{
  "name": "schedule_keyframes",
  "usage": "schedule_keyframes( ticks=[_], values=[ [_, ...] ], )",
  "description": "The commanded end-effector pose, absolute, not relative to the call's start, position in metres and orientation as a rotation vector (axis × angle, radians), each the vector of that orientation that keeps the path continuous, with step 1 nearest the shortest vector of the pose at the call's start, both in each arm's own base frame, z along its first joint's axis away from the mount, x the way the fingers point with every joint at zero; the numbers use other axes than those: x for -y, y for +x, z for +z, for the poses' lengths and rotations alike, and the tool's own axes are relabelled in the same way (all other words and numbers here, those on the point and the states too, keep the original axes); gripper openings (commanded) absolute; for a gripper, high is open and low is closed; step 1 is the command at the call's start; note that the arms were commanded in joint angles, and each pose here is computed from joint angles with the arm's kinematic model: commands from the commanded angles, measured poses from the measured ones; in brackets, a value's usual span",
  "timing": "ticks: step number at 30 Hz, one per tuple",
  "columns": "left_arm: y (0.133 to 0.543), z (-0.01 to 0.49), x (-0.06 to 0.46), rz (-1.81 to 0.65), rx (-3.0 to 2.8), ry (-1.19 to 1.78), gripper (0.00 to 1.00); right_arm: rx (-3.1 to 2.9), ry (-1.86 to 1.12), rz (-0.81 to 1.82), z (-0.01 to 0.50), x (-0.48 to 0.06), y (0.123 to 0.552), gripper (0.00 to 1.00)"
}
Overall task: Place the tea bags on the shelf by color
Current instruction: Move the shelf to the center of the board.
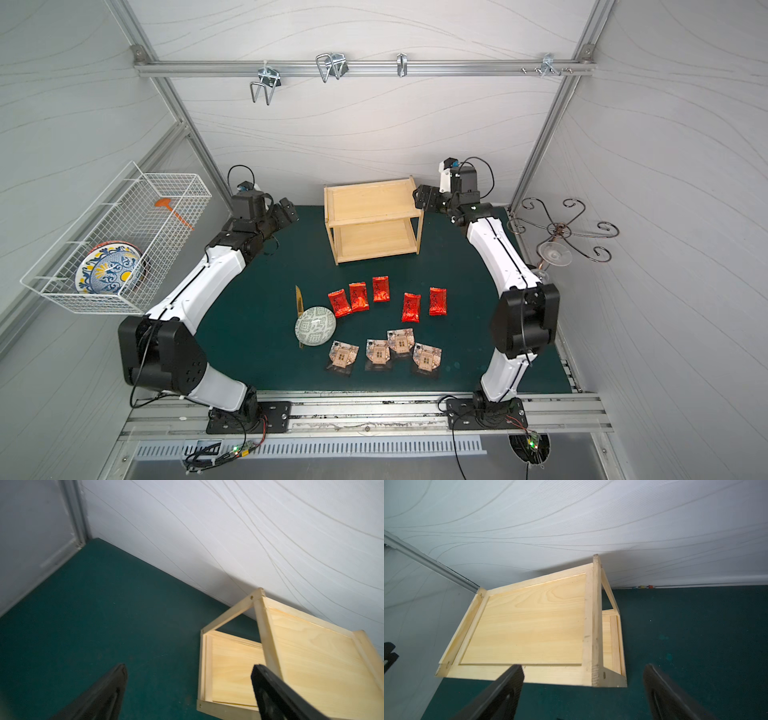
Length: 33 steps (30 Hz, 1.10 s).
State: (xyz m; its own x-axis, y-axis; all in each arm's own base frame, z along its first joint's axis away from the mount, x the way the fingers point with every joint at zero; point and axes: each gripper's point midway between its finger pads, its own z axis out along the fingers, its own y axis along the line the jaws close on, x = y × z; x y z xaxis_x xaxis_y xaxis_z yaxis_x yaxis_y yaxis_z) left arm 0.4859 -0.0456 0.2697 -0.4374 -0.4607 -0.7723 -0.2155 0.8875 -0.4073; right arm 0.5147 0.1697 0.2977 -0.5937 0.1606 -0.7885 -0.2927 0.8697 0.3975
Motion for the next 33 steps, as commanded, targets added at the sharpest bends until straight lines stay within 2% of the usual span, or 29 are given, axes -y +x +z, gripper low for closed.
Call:
schedule_keyframes(
  ticks=[1, 6, 10, 21, 33],
  values=[
    [0.499, 0.273, 0.103, -0.499, -2.114, -0.383, 0.95, -2.239, -0.09, 0.777, 0.277, -0.182, 0.512, 0.93],
    [0.518, 0.267, 0.141, -0.621, -2.183, -0.302, 0.86, -2.229, -0.097, 0.898, 0.266, -0.191, 0.526, 0.81],
    [0.528, 0.259, 0.154, -0.684, -2.203, -0.286, 0.81, -2.222, -0.112, 0.947, 0.262, -0.197, 0.527, 0.76],
    [0.532, 0.251, 0.188, -0.804, -2.228, -0.242, 0.63, -2.206, -0.119, 0.975, 0.267, -0.201, 0.518, 0.5],
    [0.522, 0.248, 0.223, -0.84, -2.255, -0.169, 0.6, -2.174, -0.091, 0.899, 0.287, -0.185, 0.49, 0.46]
  ],
)
